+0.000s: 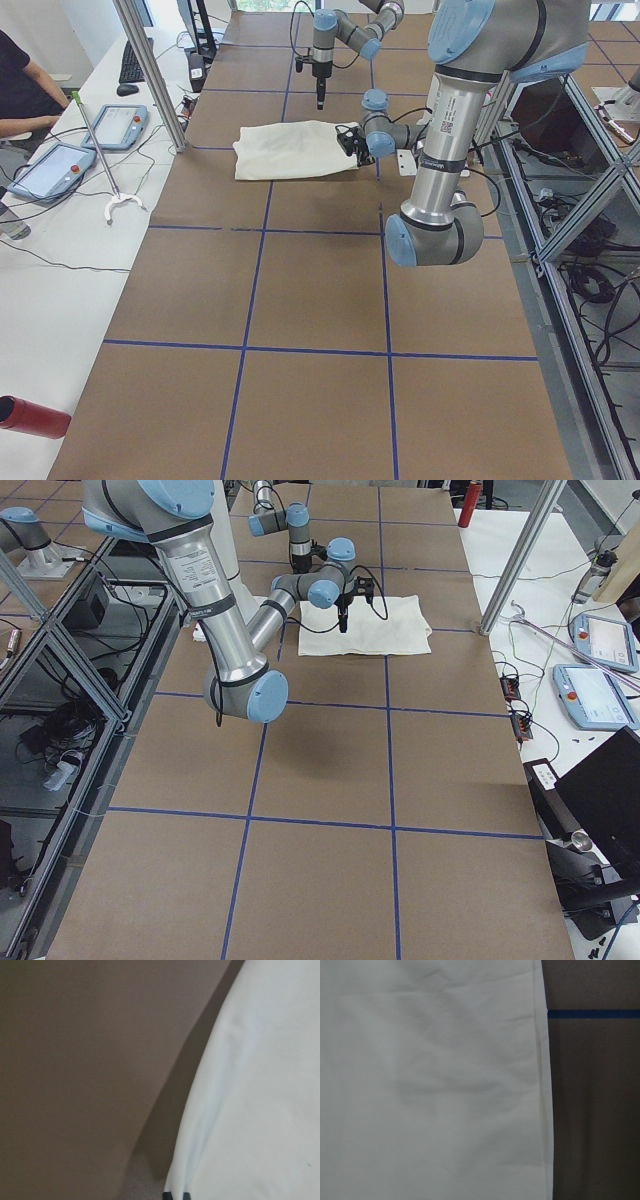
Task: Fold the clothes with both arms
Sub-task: 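Move the right gripper to the shirt's near corner beside the left gripper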
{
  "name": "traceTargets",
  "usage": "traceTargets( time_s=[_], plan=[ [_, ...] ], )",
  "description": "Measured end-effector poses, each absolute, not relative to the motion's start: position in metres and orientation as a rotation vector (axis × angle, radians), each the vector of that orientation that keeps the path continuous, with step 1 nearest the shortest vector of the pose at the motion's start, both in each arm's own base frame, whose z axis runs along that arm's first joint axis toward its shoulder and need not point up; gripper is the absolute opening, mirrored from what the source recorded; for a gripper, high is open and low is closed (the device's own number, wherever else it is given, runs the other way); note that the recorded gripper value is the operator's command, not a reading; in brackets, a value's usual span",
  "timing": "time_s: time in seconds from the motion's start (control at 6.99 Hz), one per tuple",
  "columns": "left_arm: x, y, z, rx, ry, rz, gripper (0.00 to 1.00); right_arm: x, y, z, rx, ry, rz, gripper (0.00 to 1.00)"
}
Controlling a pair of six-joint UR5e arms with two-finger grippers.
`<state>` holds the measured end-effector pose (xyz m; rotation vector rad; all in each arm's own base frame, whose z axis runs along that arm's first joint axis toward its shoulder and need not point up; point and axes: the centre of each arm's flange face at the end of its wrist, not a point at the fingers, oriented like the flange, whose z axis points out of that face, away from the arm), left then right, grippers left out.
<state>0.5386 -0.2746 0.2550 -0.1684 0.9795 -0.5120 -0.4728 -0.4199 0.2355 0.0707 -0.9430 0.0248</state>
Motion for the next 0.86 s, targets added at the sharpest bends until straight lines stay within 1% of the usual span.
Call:
traceTargets(
  time_s=[0.29, 0.57, 0.86],
  plan=[
    [0.533, -0.27, 0.244, -0.161, 0.985, -0.475, 0.0, -0.511, -0.375, 0.236, -0.013, -0.929, 0.203, 1.0],
    [0.533, -0.269, 0.243, -0.158, 0.985, -0.46, 0.0, -0.539, -0.323, 0.257, -0.065, -0.885, 0.408, 1.0],
    [0.535, -0.269, 0.243, -0.159, 0.986, -0.457, 0.0, -0.542, -0.278, 0.289, -0.073, -0.84, 0.487, 1.0]
  ],
)
